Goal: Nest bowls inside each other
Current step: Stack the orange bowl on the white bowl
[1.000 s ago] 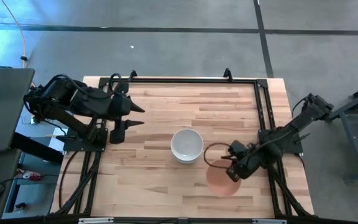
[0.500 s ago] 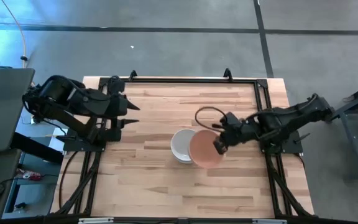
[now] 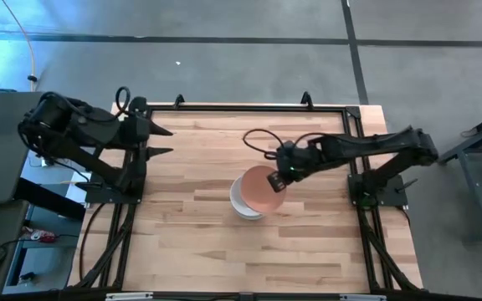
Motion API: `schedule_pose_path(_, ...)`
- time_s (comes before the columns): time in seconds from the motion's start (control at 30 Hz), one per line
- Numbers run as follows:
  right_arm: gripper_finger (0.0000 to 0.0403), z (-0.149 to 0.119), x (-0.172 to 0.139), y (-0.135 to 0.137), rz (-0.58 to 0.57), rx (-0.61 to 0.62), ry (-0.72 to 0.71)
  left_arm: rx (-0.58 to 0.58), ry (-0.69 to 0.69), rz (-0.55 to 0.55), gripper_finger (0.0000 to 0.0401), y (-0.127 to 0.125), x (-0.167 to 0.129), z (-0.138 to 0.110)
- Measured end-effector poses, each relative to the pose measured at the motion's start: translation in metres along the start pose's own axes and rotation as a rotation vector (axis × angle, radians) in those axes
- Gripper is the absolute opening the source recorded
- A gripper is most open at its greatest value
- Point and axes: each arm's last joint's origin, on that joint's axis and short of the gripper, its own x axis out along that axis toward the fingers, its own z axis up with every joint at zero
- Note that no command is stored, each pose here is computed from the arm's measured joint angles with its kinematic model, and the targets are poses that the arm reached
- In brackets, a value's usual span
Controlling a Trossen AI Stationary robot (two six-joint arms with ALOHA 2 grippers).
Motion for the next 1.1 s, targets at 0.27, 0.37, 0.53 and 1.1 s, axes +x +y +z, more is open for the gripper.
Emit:
schedule_pose_path(0.27, 0.0000, 0.022, 0.022, -0.001, -0.025, 0.038, 0.048, -0.026, 0.046, 0.009, 0.0174, -0.003, 0.015, -0.035)
schedule_pose_path(0.37, 0.0000, 0.032, 0.022, 0.004, -0.043, 0.031, 0.061, -0.041, 0.016, 0.001, 0.0174, -0.005, 0.020, -0.047)
schedule_pose_path(0.53, 0.0000, 0.050, 0.022, 0.018, -0.115, -0.022, 0.096, -0.076, -0.025, -0.007, 0.0174, -0.004, 0.022, -0.068)
schedule_pose_path(1.1, 0.0000, 0.051, 0.048, 0.042, -0.276, -0.145, 0.195, -0.200, -0.116, -0.014, 0.0174, 0.014, -0.009, -0.101)
